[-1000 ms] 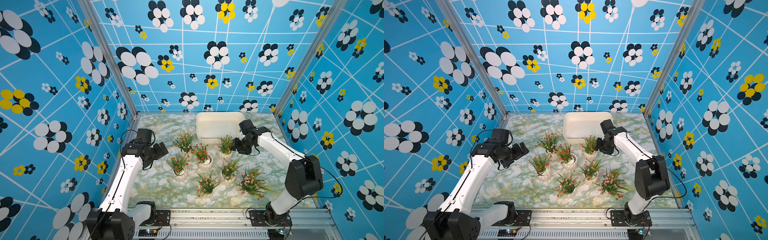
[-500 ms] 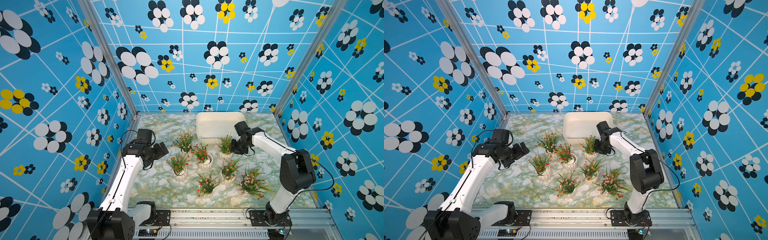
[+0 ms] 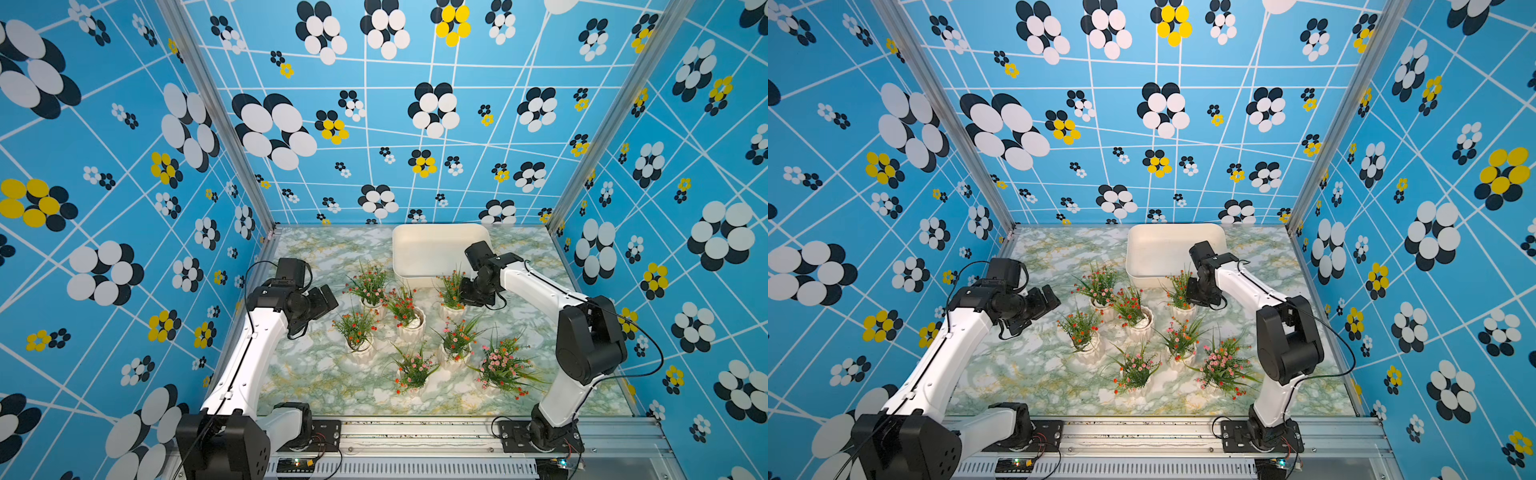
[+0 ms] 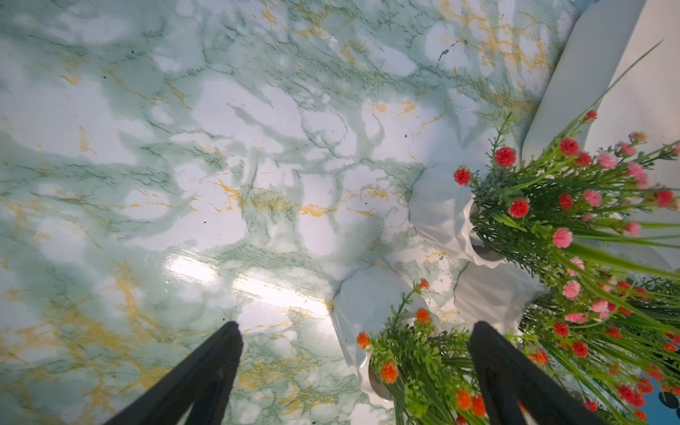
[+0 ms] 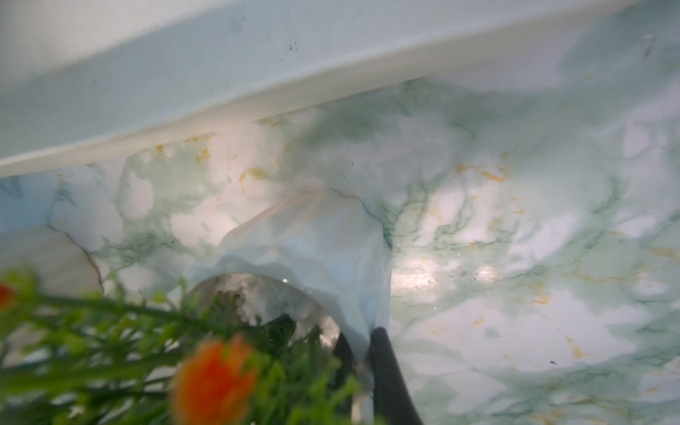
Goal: Put the potted gypsophila into the storage box
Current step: Pick up the baby's breath potted plant from the center of the board, then place the baby's breath potted plant at the storage box, then pick up the baby's breath potted plant from the center of the board.
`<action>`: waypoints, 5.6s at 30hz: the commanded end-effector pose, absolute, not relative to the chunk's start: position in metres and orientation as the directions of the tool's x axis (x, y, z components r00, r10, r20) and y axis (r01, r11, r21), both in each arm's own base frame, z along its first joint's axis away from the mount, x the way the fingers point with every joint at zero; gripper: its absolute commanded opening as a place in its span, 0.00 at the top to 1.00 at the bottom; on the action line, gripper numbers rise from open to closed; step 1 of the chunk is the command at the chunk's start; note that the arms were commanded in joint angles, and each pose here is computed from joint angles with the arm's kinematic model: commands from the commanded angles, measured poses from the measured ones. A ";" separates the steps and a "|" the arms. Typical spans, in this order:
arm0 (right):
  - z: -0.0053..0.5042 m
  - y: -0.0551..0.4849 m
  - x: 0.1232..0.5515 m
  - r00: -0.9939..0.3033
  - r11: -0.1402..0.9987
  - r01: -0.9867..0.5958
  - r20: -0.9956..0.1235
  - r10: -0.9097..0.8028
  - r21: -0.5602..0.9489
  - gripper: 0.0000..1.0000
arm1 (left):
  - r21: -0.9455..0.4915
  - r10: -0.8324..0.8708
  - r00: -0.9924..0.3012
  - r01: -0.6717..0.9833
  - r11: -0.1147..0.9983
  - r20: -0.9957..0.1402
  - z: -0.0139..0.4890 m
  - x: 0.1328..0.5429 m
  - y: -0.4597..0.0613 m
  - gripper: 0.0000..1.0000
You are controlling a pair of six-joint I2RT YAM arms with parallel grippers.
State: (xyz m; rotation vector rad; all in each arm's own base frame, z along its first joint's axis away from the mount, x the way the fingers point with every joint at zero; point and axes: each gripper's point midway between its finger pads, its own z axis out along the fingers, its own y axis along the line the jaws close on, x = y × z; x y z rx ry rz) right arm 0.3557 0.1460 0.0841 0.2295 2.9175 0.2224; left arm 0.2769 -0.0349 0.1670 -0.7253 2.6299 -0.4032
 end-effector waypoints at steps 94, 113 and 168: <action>0.205 0.031 0.443 -0.789 0.916 0.328 -0.466 0.400 0.231 0.12 | -0.378 -0.523 -0.814 -0.415 0.828 -0.252 0.154 0.294 -0.044 0.01; 0.164 0.005 0.341 -0.823 0.921 0.364 -0.415 0.388 0.141 0.03 | -0.334 -0.413 -0.896 -0.345 0.877 -0.162 0.114 0.345 -0.091 0.01; 0.132 -0.005 0.314 -0.829 0.908 0.395 -0.371 0.418 0.140 0.03 | -0.223 -0.286 -0.950 -0.255 0.941 -0.121 0.080 0.352 -0.136 0.74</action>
